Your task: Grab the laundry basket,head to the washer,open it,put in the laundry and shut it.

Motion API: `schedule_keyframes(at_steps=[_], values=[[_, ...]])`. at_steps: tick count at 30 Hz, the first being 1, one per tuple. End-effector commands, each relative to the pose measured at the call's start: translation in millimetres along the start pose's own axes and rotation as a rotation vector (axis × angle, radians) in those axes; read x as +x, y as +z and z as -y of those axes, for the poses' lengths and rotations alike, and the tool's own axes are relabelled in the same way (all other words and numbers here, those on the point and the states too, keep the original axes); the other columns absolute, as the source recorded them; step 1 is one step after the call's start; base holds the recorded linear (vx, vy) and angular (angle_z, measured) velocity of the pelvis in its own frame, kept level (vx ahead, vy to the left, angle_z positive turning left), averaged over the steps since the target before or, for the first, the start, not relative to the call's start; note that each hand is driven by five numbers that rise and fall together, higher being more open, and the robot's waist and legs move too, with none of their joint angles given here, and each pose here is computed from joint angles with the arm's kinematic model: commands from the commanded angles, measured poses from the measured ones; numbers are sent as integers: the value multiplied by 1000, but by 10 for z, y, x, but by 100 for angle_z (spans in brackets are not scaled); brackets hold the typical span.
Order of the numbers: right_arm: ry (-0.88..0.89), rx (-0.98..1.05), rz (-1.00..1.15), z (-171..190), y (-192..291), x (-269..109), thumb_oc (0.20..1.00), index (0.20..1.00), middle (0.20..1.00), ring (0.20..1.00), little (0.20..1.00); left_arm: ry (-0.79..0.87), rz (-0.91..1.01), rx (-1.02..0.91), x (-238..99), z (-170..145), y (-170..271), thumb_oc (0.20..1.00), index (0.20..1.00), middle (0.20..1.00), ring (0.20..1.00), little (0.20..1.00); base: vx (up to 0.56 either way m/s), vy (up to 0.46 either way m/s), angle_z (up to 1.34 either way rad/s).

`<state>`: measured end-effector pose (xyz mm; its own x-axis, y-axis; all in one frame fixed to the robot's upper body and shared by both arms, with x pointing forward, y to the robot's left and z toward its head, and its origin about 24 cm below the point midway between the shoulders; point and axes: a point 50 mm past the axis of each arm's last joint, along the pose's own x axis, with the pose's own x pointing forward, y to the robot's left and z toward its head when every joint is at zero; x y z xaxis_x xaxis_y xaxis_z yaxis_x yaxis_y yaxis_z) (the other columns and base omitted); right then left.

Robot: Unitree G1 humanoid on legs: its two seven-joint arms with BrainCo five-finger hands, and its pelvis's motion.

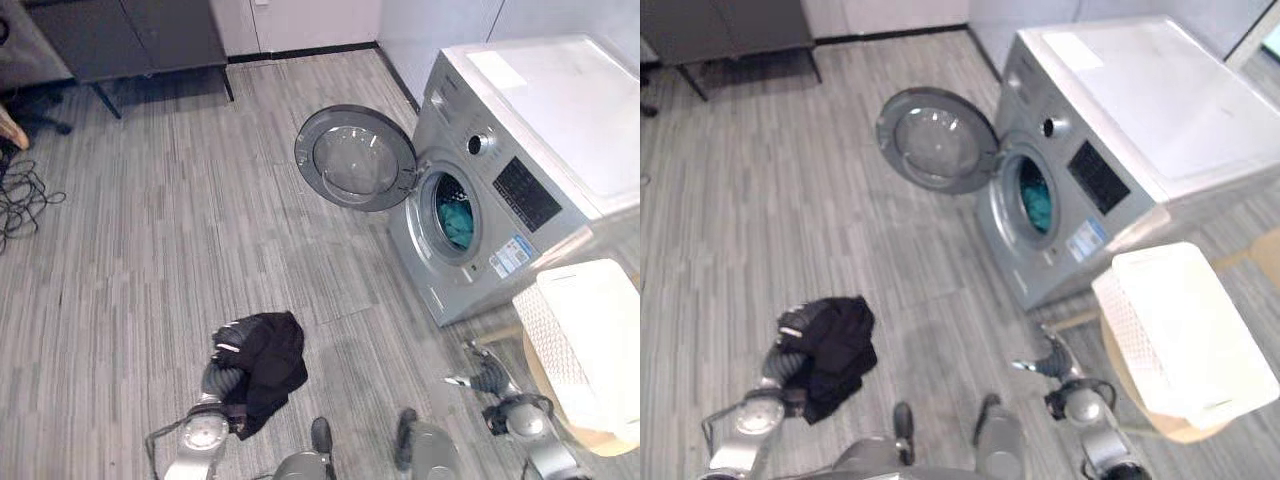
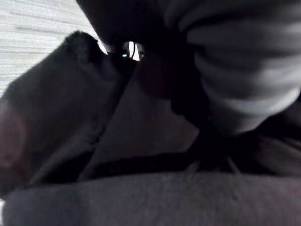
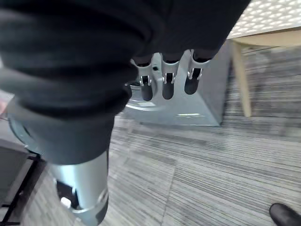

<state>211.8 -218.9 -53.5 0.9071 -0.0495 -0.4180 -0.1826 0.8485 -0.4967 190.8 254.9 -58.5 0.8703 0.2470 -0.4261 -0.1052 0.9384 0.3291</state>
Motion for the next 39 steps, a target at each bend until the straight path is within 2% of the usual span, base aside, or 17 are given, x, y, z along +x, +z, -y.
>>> schedule_keyframes(at_steps=[1,4,16,22,30,39], values=[[-40,2,47,116,80,36,1000,1000,1000,1000,1000,9,144,-27,15,-35,276,200,200,200,200,200,309,-18,78],[-4,-33,-3,66,-32,26,1000,1000,1000,1000,1000,-17,164,47,77,4,344,200,200,200,200,200,435,-33,91],[-24,-4,-90,148,-277,-90,1000,1000,1000,1000,1000,-139,110,58,29,279,205,200,200,200,200,200,339,-148,64],[-34,-27,-102,181,-291,-78,1000,1000,1000,1000,1000,-143,118,71,10,257,212,200,200,200,200,200,258,-22,-63],[-17,-69,-87,116,-256,-45,1000,1000,1000,1000,1000,-109,118,21,-35,220,190,200,200,200,200,200,299,134,-146],[14,-16,-118,-1,-290,-39,1000,1000,1000,1000,1000,-125,143,119,37,147,271,200,200,200,200,200,189,230,-84]])
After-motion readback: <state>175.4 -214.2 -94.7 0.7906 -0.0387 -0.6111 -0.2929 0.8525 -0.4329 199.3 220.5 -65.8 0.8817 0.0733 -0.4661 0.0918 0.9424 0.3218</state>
